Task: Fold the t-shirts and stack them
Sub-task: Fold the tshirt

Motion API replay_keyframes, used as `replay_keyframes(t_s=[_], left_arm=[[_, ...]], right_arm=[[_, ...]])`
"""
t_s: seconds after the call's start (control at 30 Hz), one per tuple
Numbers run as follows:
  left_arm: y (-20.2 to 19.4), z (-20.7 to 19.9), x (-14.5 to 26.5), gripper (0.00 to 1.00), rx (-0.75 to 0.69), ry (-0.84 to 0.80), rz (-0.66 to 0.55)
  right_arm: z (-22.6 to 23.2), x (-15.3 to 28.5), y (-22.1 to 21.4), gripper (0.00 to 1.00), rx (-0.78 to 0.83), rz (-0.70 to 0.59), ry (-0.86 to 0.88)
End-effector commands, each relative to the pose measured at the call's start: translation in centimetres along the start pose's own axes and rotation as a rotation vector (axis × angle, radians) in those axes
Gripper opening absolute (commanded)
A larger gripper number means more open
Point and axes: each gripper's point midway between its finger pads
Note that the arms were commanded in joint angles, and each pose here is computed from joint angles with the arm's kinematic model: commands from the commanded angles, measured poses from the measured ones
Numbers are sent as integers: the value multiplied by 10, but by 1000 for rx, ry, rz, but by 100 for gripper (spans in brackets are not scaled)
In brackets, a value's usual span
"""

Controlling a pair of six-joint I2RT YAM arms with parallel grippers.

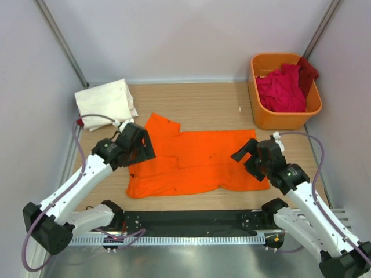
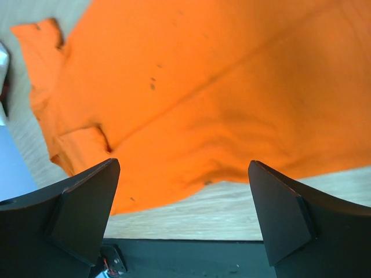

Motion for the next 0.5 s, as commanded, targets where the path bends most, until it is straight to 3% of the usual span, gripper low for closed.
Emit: replay_keyframes(t_s=[0.0,0.1,0.13,0.2,0.23,0.27,0.3,0.47], left_arm=[[65,-39,5,80,-134,-63,-166],[110,-52,-28,81,-82,-49,-183],[129,-75,-31,81,-58,-141,-192],[164,-78,-63,80,-25,-136,-198],[172,-86,-71,79,-27,-171,-177],[179,-86,-105,79,-15,-162,-128],[199,-106,-104,78,-20,-220,-138],[216,-136,-180,72,-82,-292,6]], right_arm=[[32,12,51,100,162,-130,23],[43,11,66,100,245,-137,3],[54,17,74,100,253,-147,26],[56,16,74,100,265,-119,13],[60,19,75,100,267,-117,25],[64,20,72,100,269,-100,46],[63,20,68,100,272,-88,53],[55,32,56,100,277,-77,84]])
Point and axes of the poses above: each gripper's point midway between its finger pads, its own x axis back along the fingers, its own z axis along the line the jaws close on, y = z × x, and after that the axes turned 12 degrees about x, right-handed
